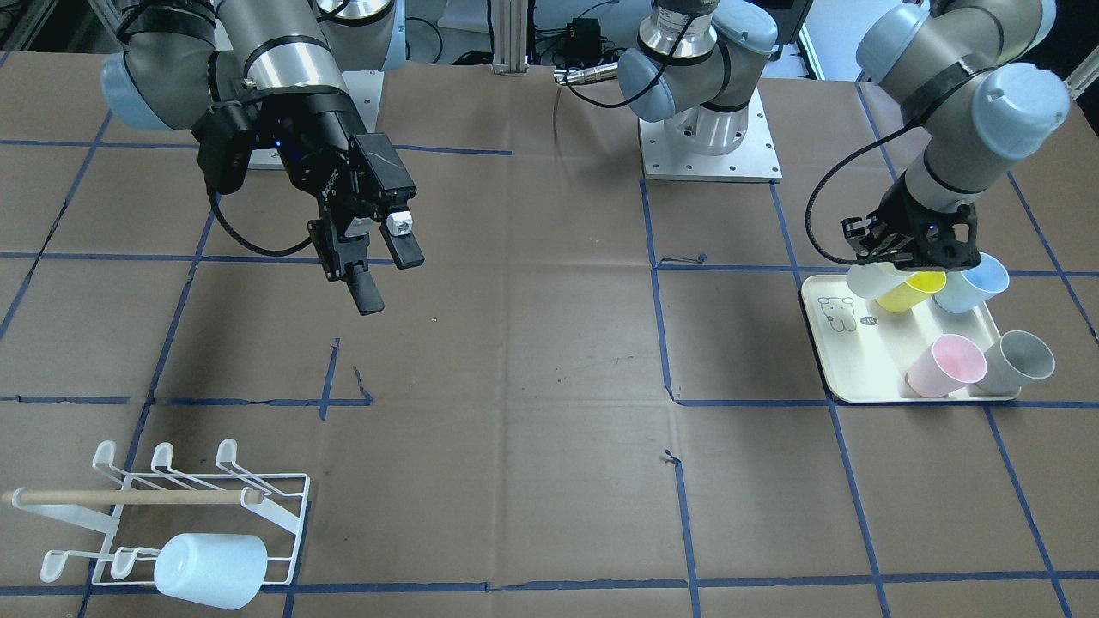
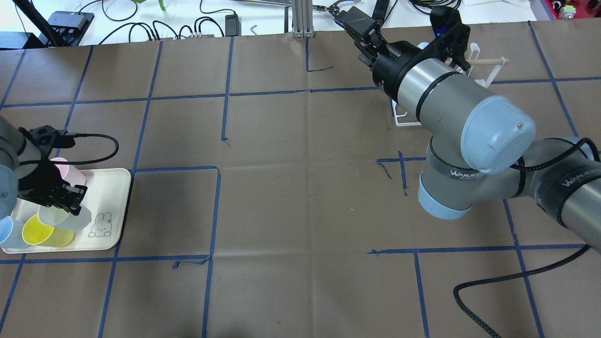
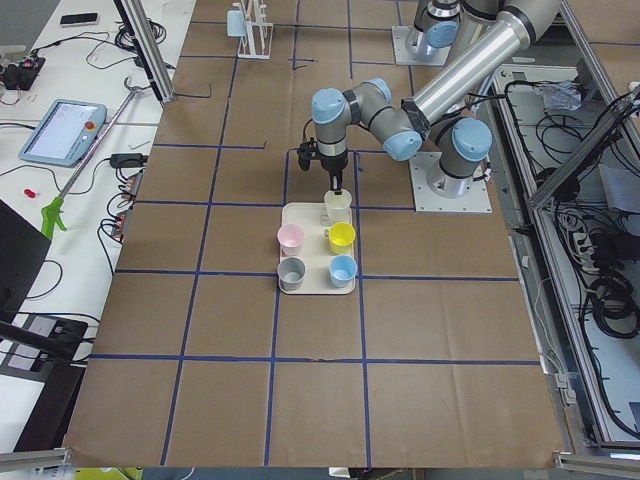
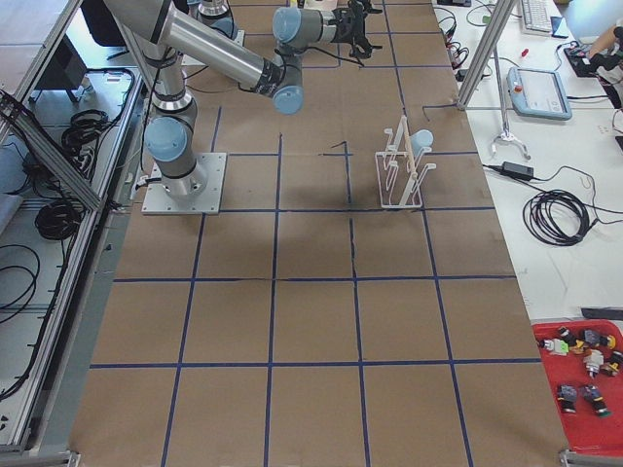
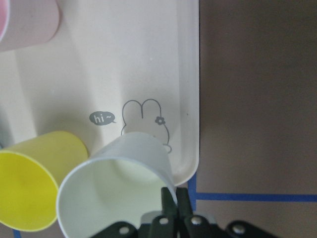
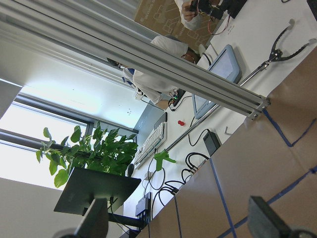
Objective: Transfer IKEA cup to right arm and place on rack
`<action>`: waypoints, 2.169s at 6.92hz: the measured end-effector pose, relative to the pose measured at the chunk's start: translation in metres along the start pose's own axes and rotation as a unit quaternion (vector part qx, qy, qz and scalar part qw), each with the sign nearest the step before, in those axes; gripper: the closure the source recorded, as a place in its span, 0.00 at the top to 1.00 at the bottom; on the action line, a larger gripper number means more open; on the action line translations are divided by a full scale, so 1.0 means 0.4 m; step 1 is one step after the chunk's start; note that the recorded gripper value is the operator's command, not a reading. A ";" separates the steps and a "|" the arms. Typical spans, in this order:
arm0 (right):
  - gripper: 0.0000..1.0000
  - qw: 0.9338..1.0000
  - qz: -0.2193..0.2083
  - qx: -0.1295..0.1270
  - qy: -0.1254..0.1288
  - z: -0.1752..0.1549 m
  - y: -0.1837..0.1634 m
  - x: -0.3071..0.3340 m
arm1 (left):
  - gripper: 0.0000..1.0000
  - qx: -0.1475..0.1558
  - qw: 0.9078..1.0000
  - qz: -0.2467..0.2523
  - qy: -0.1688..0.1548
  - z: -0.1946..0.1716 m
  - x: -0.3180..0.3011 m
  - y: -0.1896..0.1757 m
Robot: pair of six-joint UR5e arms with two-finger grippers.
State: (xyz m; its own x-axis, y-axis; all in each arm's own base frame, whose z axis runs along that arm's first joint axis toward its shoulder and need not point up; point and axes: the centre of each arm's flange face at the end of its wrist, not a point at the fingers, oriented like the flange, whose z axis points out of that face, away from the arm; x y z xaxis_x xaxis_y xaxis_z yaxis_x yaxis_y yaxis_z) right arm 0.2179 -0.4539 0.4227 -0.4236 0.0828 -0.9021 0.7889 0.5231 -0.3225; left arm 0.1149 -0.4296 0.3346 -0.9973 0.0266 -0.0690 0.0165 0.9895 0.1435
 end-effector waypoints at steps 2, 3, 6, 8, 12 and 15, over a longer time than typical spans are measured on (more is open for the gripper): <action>1.00 0.996 0.090 -0.004 0.002 -0.032 0.030 0.005 | 0.00 0.019 0.999 -0.007 0.045 -0.226 -0.017 -0.051; 1.00 0.995 0.104 -0.005 0.004 -0.038 0.034 0.006 | 0.00 0.040 0.997 0.002 0.064 -0.301 0.008 -0.096; 1.00 0.994 0.111 -0.007 0.009 -0.037 0.035 0.007 | 0.00 0.137 0.971 0.027 0.193 -0.422 0.229 -0.243; 1.00 0.994 0.111 -0.008 0.010 -0.034 0.036 0.010 | 0.00 0.202 0.932 0.055 0.295 -0.463 0.387 -0.287; 1.00 0.994 0.112 -0.009 0.012 -0.030 0.036 0.015 | 0.00 0.380 0.838 0.185 0.344 -0.412 0.639 -0.288; 1.00 0.992 0.120 -0.014 0.027 -0.027 0.044 0.033 | 0.00 0.474 0.779 0.234 0.338 -0.280 0.785 -0.217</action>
State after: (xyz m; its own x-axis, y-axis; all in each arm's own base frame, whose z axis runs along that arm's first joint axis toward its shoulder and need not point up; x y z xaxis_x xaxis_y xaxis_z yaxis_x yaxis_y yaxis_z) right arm 0.2214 -0.4345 0.4083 -0.2487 0.2533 -0.9349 0.8578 0.5058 -0.0912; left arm -0.2078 -0.5229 0.4110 -0.6717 0.6514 0.3529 0.1149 0.5622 -0.8190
